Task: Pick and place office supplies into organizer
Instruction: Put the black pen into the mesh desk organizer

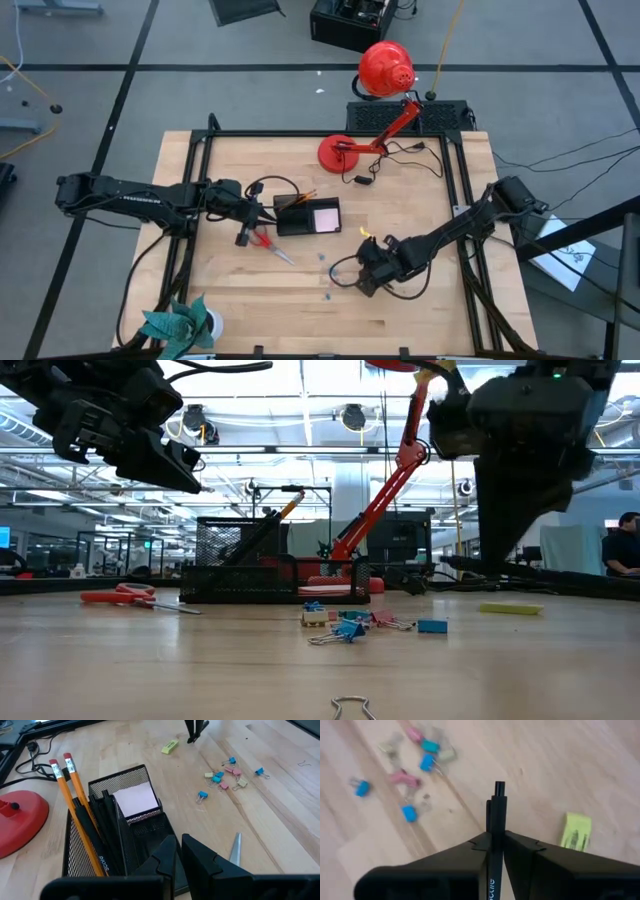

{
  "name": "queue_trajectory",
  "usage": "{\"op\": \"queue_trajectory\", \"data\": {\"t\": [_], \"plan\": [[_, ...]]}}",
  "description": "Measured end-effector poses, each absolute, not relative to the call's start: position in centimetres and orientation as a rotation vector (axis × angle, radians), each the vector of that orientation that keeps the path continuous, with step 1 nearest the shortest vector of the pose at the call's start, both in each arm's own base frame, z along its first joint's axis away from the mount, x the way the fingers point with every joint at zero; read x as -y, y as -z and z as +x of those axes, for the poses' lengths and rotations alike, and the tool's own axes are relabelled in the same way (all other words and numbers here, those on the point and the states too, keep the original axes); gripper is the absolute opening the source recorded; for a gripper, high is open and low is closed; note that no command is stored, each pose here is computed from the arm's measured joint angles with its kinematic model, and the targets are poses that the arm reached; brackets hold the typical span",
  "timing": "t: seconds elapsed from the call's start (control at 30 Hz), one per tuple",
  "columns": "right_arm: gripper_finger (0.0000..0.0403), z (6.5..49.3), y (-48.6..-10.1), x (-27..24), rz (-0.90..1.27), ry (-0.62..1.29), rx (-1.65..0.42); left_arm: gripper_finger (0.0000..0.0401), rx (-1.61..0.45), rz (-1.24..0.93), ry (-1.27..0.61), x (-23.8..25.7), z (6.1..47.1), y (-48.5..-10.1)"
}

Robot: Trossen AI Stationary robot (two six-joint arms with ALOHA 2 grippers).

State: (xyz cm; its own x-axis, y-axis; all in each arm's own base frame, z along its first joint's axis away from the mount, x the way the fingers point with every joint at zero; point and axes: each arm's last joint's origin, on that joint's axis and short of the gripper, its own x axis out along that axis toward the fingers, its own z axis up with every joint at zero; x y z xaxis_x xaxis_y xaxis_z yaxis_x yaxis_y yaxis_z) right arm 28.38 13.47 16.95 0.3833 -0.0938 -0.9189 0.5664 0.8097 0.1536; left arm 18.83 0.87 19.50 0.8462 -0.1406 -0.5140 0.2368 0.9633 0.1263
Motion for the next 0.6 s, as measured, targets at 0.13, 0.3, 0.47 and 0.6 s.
{"op": "queue_trajectory", "data": {"t": [0.13,0.3,0.47,0.6], "plan": [[0.0025,29.0,-18.0,-13.7,0.493,0.358,-1.022,0.0035,-0.526,0.188,0.2,-0.9,18.8,-19.5],[0.0025,30.5,-19.8,-13.8,0.43,0.245,-0.823,0.0035,-0.47,0.249,0.162,-1.0,18.9,-20.1],[0.0025,31.7,-21.7,-12.9,0.233,0.256,-0.604,0.0035,-0.308,0.326,-0.041,-1.4,17.8,-22.8],[0.0025,33.2,-23.4,-11.5,0.095,0.286,-0.432,0.0035,-0.17,0.33,-0.087,-1.3,15.9,-25.0]]}}
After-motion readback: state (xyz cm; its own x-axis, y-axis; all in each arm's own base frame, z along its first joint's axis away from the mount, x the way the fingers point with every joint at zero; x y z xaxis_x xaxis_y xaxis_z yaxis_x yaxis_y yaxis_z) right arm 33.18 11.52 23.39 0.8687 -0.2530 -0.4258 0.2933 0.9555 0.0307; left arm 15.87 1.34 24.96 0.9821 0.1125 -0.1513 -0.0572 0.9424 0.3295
